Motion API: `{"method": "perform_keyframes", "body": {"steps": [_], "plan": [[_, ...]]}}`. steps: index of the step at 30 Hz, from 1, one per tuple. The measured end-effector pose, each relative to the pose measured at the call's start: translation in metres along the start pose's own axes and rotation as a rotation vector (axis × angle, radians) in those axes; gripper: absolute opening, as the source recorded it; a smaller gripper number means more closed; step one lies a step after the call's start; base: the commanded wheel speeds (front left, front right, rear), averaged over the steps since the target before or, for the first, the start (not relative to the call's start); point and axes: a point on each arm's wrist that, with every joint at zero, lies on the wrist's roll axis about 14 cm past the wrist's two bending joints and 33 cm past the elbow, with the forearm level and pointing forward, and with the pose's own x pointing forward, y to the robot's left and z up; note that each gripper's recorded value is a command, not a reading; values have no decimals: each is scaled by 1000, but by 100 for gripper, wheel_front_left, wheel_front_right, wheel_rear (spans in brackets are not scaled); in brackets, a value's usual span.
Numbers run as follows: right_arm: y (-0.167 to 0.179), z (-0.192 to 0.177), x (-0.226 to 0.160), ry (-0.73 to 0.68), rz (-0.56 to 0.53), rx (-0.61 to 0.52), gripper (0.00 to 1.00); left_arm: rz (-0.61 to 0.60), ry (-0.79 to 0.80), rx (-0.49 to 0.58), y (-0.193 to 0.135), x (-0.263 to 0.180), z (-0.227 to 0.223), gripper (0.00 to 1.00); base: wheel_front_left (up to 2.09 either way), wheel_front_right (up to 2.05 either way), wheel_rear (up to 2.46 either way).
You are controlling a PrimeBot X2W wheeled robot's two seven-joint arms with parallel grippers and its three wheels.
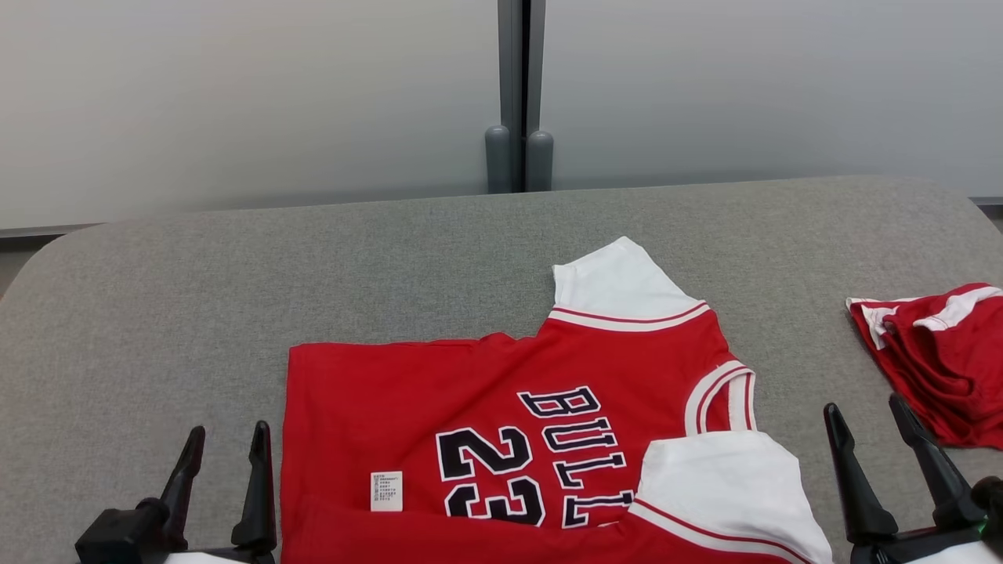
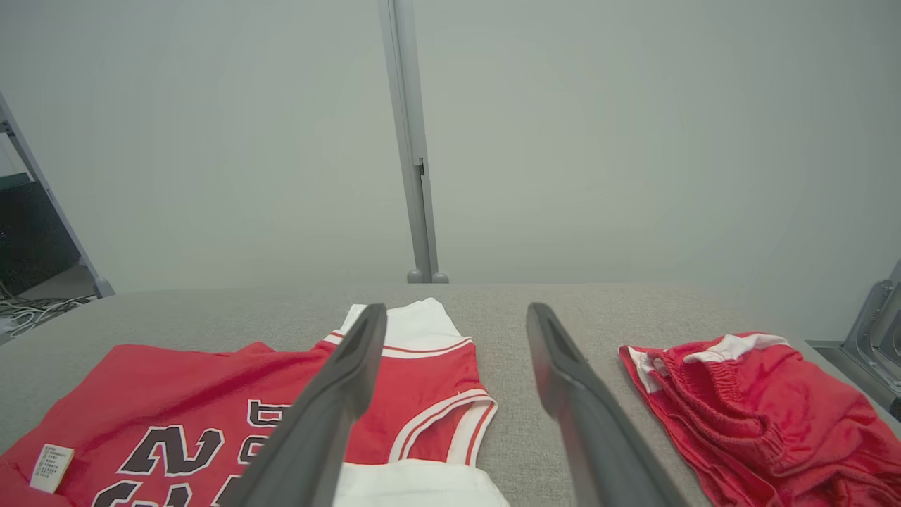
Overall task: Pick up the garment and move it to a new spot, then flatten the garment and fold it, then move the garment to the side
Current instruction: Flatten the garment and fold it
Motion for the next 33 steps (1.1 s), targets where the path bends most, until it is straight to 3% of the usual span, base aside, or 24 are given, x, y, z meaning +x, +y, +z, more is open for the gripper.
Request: {"method": "perform_keyframes", "body": {"steps": [8, 15, 24, 31, 32, 33], "plan": [[7, -3, 2, 15, 3, 23, 100, -19, 72, -6, -5, 0, -14, 100, 0, 0, 0], [9, -12, 16, 44, 8, 38, 100, -109, 121, -38, -27, 47, -21, 100, 0, 0, 0], [8, -32, 42, 80, -1, 68, 100, -109, 379, -42, -9, 115, -94, 100, 0, 0, 0], [-7, -52, 48, 119, -52, 79, 100, -59, 577, -63, 9, 131, -149, 99, 0, 0, 0], [-9, -54, 48, 121, -60, 81, 100, -64, 584, -70, 7, 135, -150, 48, 0, 0, 0], [-11, -56, 48, 126, -68, 83, 100, -71, 587, -72, 6, 138, -152, 15, 0, 0, 0]]}}
